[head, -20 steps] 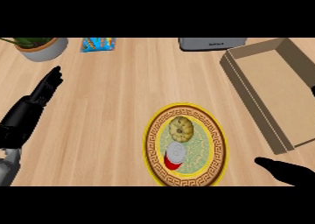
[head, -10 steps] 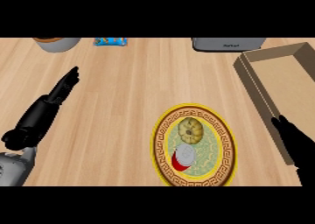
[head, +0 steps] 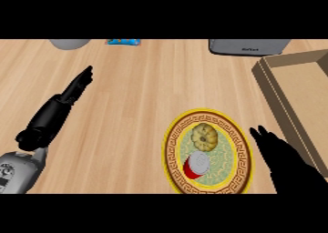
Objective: Pick the can from the plate and place it in the cardboard box
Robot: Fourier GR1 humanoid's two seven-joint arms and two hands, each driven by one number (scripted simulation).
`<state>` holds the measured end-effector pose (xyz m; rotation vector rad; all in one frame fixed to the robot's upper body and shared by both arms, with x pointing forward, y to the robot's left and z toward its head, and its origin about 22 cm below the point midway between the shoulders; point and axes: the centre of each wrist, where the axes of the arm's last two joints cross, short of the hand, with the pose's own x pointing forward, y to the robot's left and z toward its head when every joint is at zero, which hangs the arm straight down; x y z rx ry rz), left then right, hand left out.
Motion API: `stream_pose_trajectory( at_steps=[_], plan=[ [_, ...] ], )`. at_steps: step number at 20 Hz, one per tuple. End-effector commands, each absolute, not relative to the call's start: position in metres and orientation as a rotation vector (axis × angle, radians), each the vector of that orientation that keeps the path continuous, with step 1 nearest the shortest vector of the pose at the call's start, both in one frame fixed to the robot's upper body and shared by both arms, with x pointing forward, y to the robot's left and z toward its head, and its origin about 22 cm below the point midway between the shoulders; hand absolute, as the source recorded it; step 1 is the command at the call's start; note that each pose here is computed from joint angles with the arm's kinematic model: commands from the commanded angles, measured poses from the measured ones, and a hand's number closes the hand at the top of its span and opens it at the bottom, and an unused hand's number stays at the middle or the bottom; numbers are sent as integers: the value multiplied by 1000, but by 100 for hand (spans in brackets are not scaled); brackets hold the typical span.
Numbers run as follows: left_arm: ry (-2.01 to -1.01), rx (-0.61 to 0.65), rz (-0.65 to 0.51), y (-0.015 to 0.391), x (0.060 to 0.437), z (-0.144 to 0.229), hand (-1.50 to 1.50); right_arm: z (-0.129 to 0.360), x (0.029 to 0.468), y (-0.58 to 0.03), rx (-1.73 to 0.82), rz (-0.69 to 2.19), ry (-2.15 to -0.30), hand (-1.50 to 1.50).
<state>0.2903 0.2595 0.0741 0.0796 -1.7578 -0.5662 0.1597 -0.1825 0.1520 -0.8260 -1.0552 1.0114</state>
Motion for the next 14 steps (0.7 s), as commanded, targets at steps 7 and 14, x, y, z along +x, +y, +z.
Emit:
stream_pose_trajectory(
  at_steps=[7,14],
  plan=[
    [-1741,70,-553,261,289,69,0,130,186,-130,-830,998,-795,-150],
    [-1734,96,-537,261,289,64,0,114,202,-104,-907,1019,-761,-150]
  ],
)
